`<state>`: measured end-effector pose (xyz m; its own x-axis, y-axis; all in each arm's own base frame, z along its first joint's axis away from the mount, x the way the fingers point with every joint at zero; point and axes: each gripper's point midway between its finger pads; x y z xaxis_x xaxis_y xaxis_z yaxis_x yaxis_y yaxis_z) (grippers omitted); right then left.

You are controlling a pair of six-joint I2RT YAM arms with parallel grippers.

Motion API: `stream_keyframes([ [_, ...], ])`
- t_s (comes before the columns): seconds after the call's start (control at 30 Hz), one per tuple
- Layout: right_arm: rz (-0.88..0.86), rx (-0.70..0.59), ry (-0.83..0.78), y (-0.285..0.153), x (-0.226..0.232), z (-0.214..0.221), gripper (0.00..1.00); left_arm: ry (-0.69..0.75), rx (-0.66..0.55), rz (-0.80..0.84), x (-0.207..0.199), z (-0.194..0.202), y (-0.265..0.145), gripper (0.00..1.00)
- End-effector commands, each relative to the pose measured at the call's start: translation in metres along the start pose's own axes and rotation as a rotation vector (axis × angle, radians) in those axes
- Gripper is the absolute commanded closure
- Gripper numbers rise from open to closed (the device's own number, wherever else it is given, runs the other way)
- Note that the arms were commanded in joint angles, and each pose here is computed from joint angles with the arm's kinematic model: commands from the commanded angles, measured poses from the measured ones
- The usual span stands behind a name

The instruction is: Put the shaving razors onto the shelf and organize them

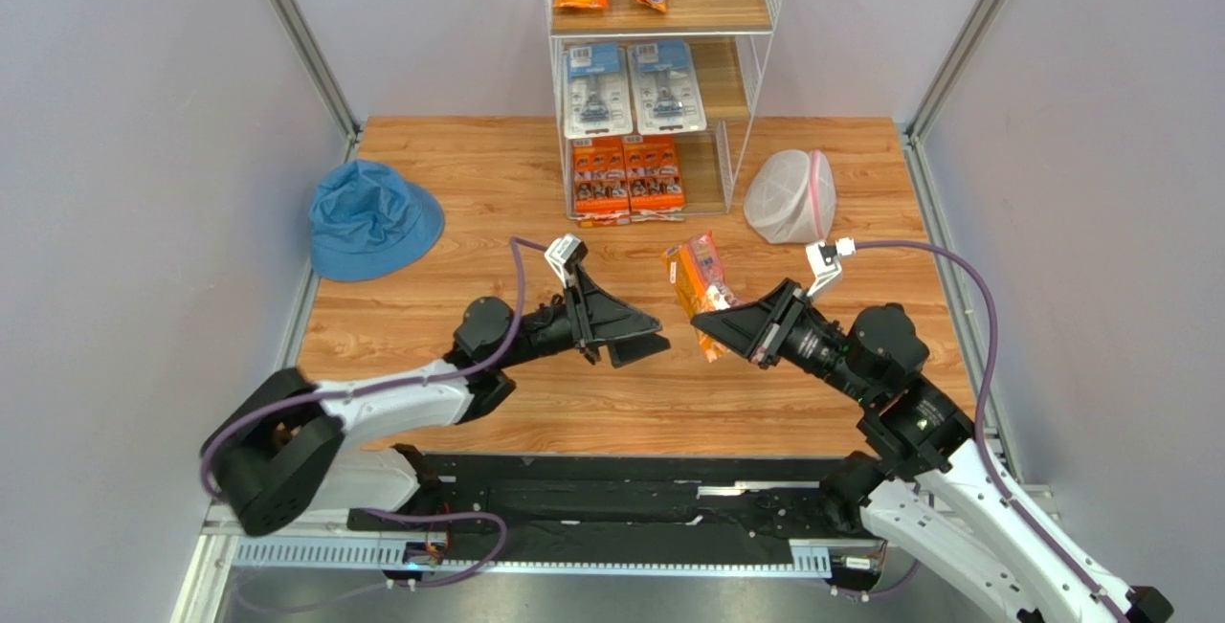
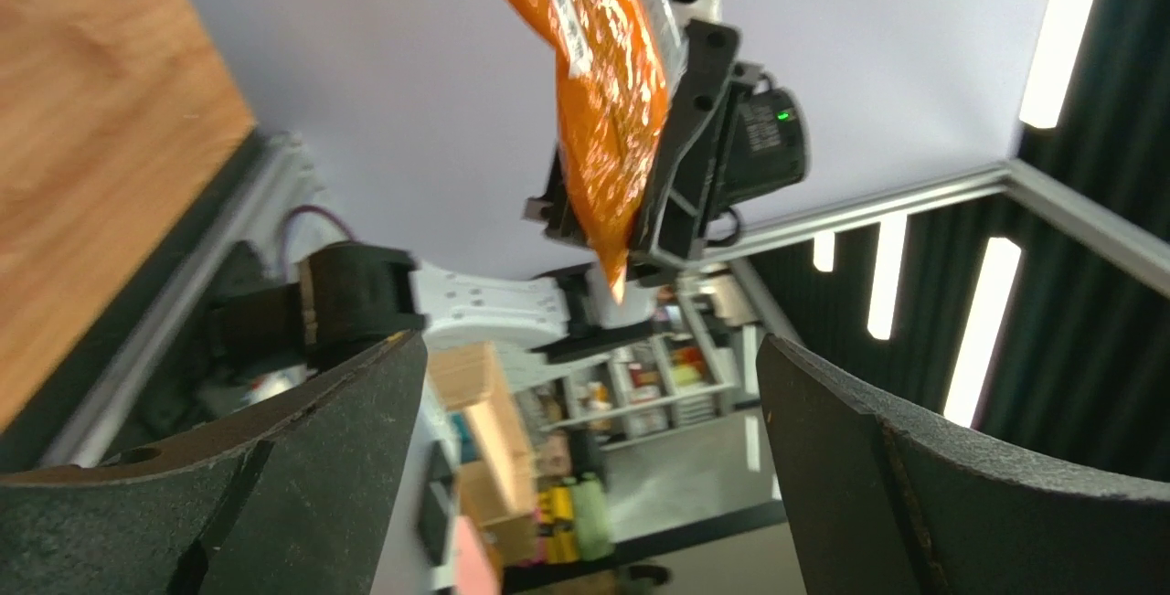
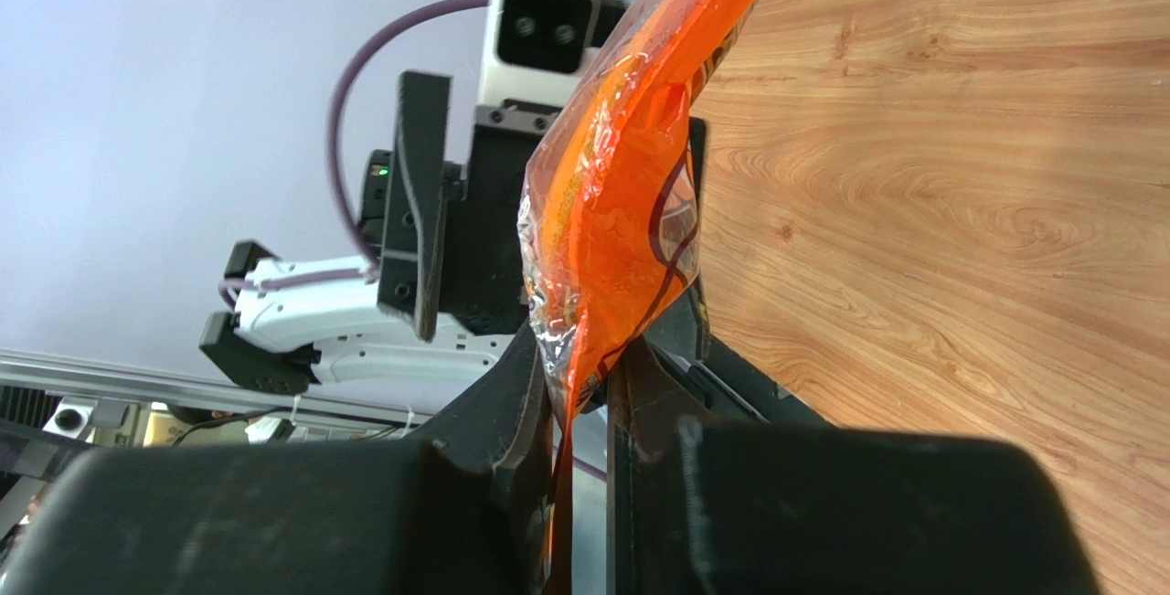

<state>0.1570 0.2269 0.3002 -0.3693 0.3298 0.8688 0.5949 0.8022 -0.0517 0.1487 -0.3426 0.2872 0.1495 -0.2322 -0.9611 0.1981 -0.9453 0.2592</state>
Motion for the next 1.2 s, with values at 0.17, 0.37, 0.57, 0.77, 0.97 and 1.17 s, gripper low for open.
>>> stream_keyframes([
  [0.17, -0.022, -0.037, -0.075, 0.007, 0.031, -0.026, 1.0, 0.473, -0.097, -0.531, 0.014, -0.014, -0.073, 0.01],
  [0.37, -0.031, -0.015, -0.118, 0.017, 0.049, -0.035, 1.0, 0.526, -0.123, -0.718, 0.037, -0.019, -0.11, 0.01],
  [0.57, -0.051, -0.013, -0.196, 0.022, 0.08, -0.054, 1.0, 0.486, -0.084, -0.834, 0.079, -0.016, -0.124, 0.01],
  [0.77, -0.065, -0.032, -0.315, 0.036, 0.118, -0.086, 1.0, 0.478, -0.068, -0.831, 0.085, -0.014, -0.122, 0.01],
  [0.97, -0.104, -0.02, -0.389, 0.055, 0.158, -0.115, 1.0, 0.478, -0.059, -0.839, 0.087, -0.012, -0.125, 0.01],
  [1.17, -0.107, -0.034, -0.418, 0.075, 0.175, -0.146, 1.0, 0.488, -0.071, -0.844, 0.083, -0.013, -0.129, 0.01],
])
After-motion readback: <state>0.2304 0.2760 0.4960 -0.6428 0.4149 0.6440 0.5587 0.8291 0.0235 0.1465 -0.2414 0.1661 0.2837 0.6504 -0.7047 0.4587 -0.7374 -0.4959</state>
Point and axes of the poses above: each gripper's point midway between its finger pads, its own y axis out along the fingers, its own x axis along the line the jaws close on, z = x × y, and after that the axes turned 2 degrees about -y, right-handed
